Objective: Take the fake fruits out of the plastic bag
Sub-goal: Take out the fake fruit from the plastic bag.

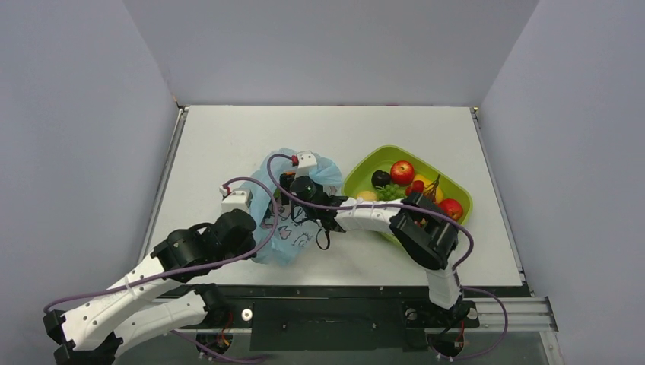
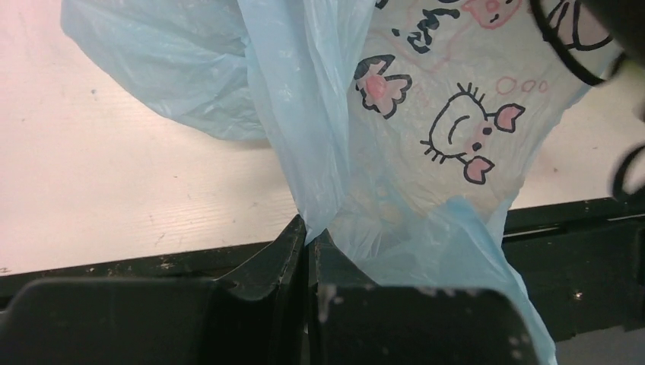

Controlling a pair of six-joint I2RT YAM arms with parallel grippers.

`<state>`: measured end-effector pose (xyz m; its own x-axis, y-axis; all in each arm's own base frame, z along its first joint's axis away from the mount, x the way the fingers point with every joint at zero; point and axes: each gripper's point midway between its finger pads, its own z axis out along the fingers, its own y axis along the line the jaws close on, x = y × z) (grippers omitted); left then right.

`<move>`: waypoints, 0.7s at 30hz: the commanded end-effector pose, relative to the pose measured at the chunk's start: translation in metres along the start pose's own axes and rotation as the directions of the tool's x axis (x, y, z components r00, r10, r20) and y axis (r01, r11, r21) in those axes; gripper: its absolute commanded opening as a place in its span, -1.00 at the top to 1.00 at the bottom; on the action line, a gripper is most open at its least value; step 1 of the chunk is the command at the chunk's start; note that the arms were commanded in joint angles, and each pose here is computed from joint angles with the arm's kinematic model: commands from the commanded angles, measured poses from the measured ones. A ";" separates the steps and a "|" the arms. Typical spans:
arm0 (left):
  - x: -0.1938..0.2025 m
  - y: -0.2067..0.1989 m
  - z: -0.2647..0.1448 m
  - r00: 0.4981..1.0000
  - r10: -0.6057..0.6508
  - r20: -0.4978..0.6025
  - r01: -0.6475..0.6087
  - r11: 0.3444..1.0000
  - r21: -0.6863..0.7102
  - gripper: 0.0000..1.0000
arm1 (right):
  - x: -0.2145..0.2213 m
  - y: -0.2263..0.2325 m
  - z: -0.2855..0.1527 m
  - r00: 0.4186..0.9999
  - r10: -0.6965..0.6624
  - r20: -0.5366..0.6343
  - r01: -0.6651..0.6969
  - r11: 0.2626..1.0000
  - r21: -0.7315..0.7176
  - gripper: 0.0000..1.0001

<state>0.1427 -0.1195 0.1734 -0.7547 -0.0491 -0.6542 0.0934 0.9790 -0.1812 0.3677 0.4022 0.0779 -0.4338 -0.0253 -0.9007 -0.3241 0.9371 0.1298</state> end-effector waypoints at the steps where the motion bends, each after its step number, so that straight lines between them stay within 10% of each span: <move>1: -0.014 0.006 -0.008 0.999 0.008 0.054 -0.007 1.000 -0.028 1.00 | -0.039 0.034 -0.051 0.997 0.029 0.066 -0.018 0.987 -0.162 0.90; 21: -0.017 0.013 -0.009 0.995 -0.040 0.094 0.044 0.998 -0.041 1.00 | -0.022 0.078 -0.182 0.993 -0.017 -0.114 -0.049 0.837 -0.545 1.00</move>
<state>0.1475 -0.1073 0.1783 -0.7207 -0.0697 -0.6897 0.0574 0.9855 -0.1596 0.2125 0.4178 0.1338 -0.5692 -0.1015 -0.8159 -0.6658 0.6392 0.3849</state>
